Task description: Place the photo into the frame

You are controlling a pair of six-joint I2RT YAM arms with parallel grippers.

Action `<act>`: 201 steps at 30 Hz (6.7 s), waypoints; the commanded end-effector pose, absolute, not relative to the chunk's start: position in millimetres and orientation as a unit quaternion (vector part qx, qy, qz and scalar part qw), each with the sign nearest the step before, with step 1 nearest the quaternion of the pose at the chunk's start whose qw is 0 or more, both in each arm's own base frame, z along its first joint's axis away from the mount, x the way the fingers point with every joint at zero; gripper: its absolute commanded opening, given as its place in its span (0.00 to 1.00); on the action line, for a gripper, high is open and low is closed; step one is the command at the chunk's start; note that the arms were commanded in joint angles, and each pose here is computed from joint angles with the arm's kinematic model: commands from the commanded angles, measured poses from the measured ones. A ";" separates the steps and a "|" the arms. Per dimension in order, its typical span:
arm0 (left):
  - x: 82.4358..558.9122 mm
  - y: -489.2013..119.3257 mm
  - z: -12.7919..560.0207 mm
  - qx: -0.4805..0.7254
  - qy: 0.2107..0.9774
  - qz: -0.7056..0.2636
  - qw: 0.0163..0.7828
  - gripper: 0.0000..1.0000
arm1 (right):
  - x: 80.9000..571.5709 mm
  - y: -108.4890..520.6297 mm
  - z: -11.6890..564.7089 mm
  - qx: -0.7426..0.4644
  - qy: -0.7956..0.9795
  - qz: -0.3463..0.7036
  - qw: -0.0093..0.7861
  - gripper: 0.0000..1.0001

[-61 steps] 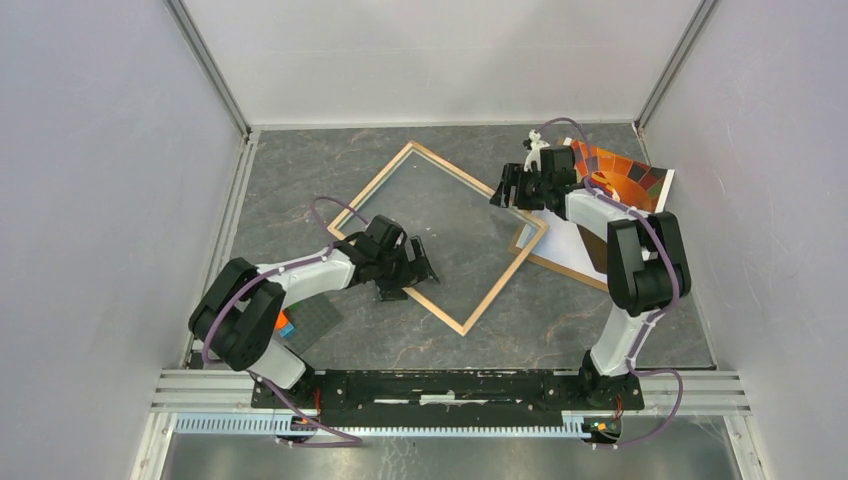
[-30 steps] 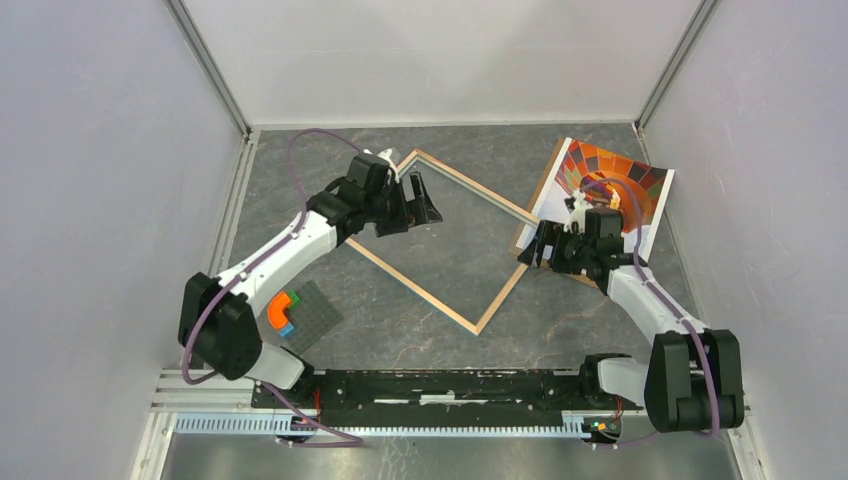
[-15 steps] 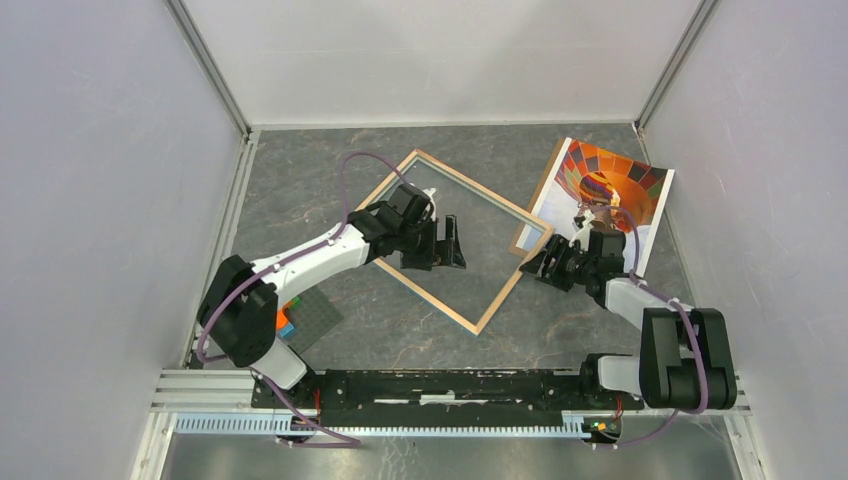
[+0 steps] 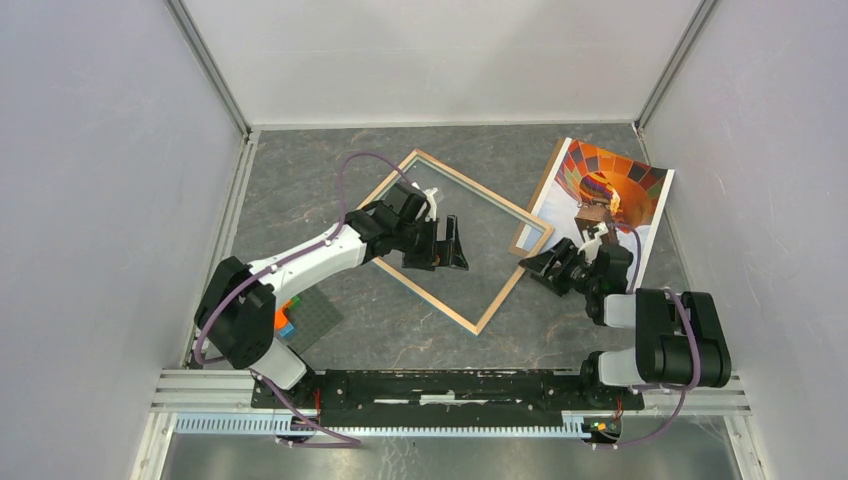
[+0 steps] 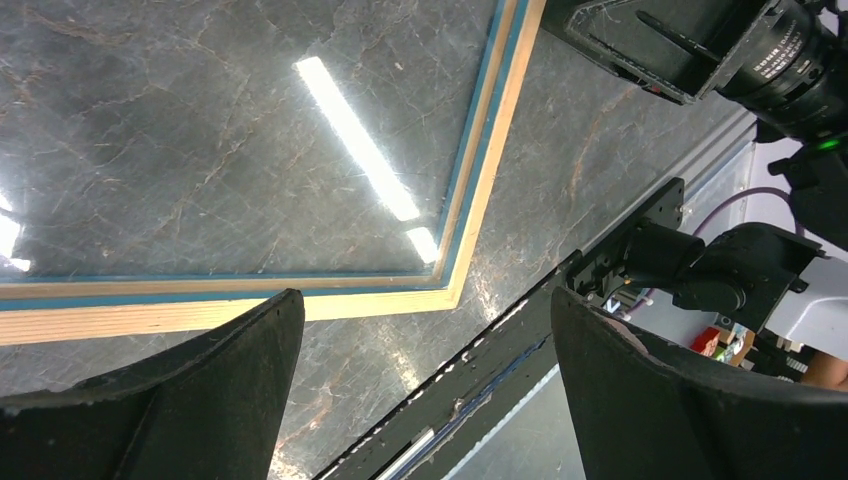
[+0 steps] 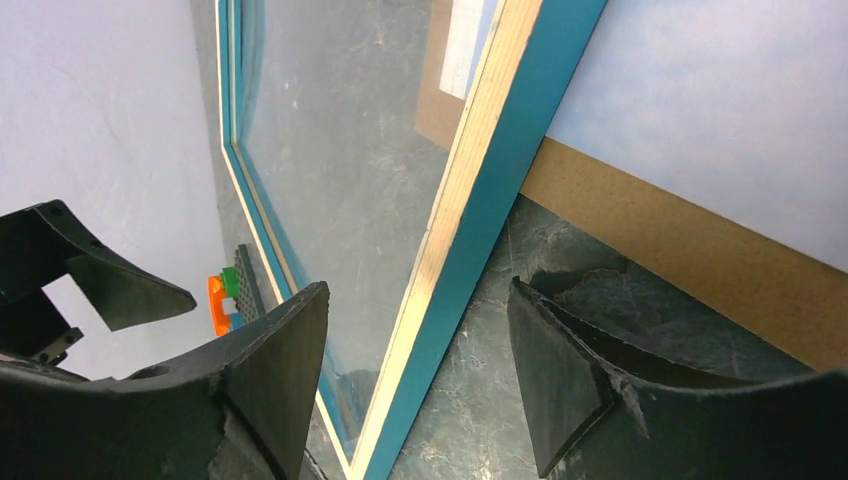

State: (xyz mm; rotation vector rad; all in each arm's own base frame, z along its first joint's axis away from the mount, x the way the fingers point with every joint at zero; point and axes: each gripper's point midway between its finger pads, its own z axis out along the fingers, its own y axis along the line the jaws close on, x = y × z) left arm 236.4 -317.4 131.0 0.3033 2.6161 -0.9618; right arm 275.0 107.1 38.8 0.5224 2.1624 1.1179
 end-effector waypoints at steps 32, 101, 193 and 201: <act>191.9 -392.1 139.3 0.320 0.889 -0.106 0.309 0.98 | 287.9 129.6 79.8 0.315 0.704 0.548 0.324 0.28; 246.2 -373.7 200.9 0.418 0.702 0.257 0.516 0.36 | 303.4 138.7 128.6 0.284 0.721 0.528 0.347 0.88; 235.9 -233.3 232.7 -0.151 0.850 -0.415 0.289 1.00 | 295.3 176.4 217.6 0.170 0.582 0.679 0.413 0.57; 239.2 -228.3 201.6 -0.311 0.721 -0.578 0.222 1.00 | 294.6 177.7 210.1 0.173 0.591 0.675 0.406 0.56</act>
